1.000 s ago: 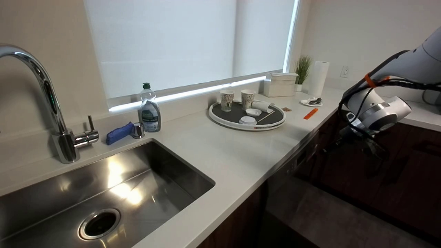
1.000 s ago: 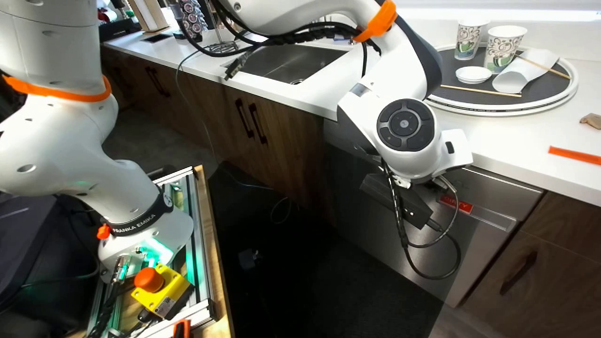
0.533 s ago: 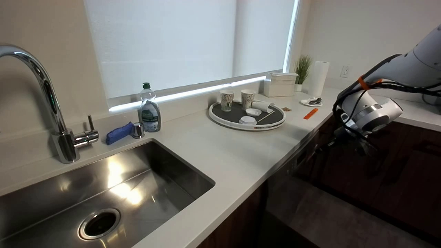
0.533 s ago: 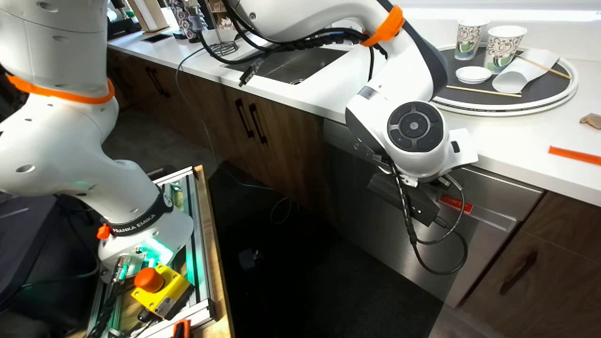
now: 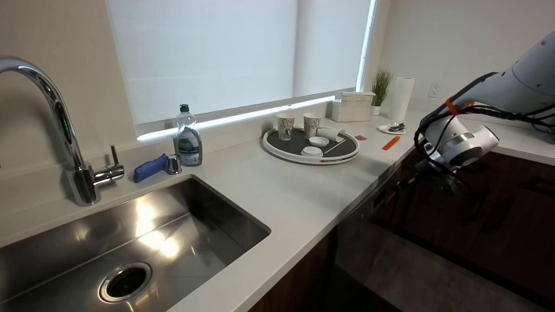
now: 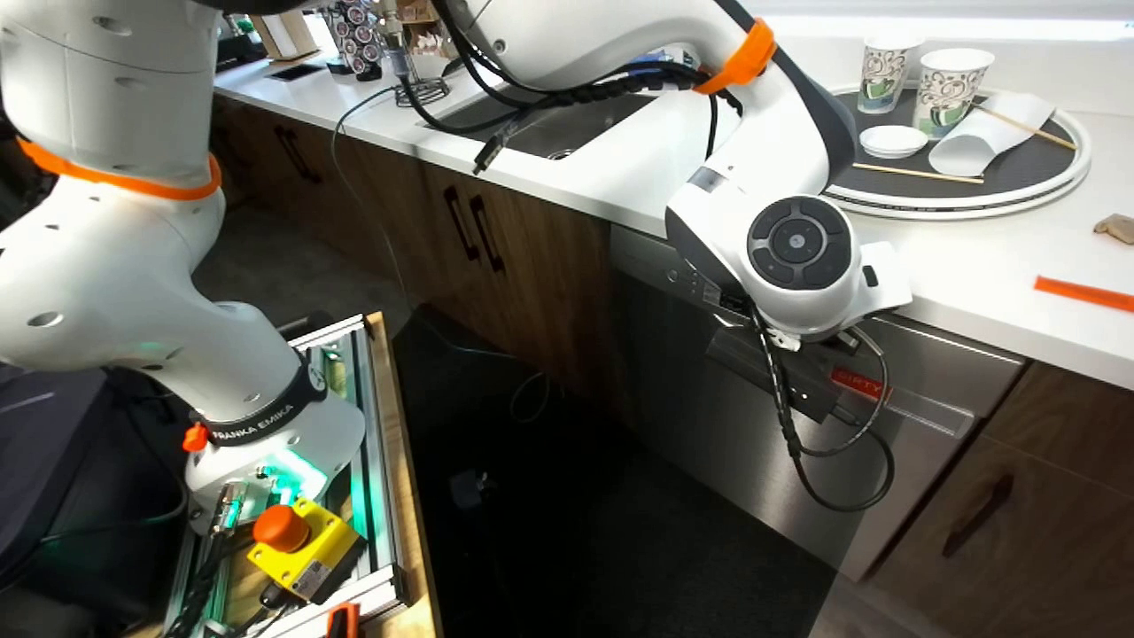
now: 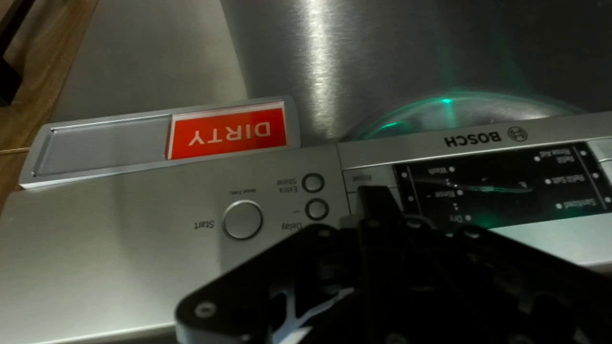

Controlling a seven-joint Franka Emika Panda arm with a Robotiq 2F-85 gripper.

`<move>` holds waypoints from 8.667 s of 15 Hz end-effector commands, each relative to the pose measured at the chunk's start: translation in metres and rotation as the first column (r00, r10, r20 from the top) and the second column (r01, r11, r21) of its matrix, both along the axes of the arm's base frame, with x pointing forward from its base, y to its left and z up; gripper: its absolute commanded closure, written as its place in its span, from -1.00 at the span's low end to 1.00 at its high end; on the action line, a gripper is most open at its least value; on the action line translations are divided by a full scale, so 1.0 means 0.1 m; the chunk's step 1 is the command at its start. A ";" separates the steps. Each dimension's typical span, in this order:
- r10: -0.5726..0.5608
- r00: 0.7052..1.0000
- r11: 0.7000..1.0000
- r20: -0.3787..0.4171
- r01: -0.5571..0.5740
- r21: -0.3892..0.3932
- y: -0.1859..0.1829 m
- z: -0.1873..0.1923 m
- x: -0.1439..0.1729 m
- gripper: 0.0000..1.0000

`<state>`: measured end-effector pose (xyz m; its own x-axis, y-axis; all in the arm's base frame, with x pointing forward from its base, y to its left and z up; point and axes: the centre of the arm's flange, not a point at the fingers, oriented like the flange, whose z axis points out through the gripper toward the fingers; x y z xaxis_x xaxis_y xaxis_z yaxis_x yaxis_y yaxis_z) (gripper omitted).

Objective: Press a button on the right side of the dish washing machine

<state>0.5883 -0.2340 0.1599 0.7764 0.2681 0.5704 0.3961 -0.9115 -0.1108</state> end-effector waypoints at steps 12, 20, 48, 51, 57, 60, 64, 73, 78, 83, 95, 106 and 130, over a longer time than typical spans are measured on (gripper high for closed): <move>-0.013 0.999 0.999 0.046 0.011 0.043 0.06 -0.14 0.25 1.00; -0.062 0.995 0.995 0.075 0.055 0.086 0.05 -0.11 0.23 1.00; -0.115 0.991 0.993 -0.062 0.114 -0.015 -0.30 0.04 -0.08 1.00; -0.102 0.993 0.995 -0.052 0.102 -0.002 -0.31 0.09 0.00 1.00; -0.098 0.994 0.995 -0.037 0.099 0.014 -0.28 0.13 0.13 1.00; -0.101 0.994 0.995 -0.035 0.101 0.022 -0.25 0.14 0.17 1.00; -0.103 0.994 0.994 -0.035 0.104 0.032 -0.23 0.12 0.20 1.00; -0.109 0.993 0.993 -0.051 0.111 0.046 -0.21 0.03 0.21 1.00; -0.111 0.992 0.992 -0.057 0.114 0.051 -0.21 -0.02 0.23 1.00; -0.113 0.993 0.991 -0.045 0.115 0.061 -0.21 -0.02 0.30 1.00; -0.134 0.989 0.986 -0.065 0.140 0.090 -0.16 -0.10 0.36 1.00; -0.187 0.981 0.968 -0.051 0.193 0.163 -0.15 -0.14 0.40 1.00; -0.316 0.946 0.873 -0.067 0.318 0.371 -0.13 -0.20 0.46 1.00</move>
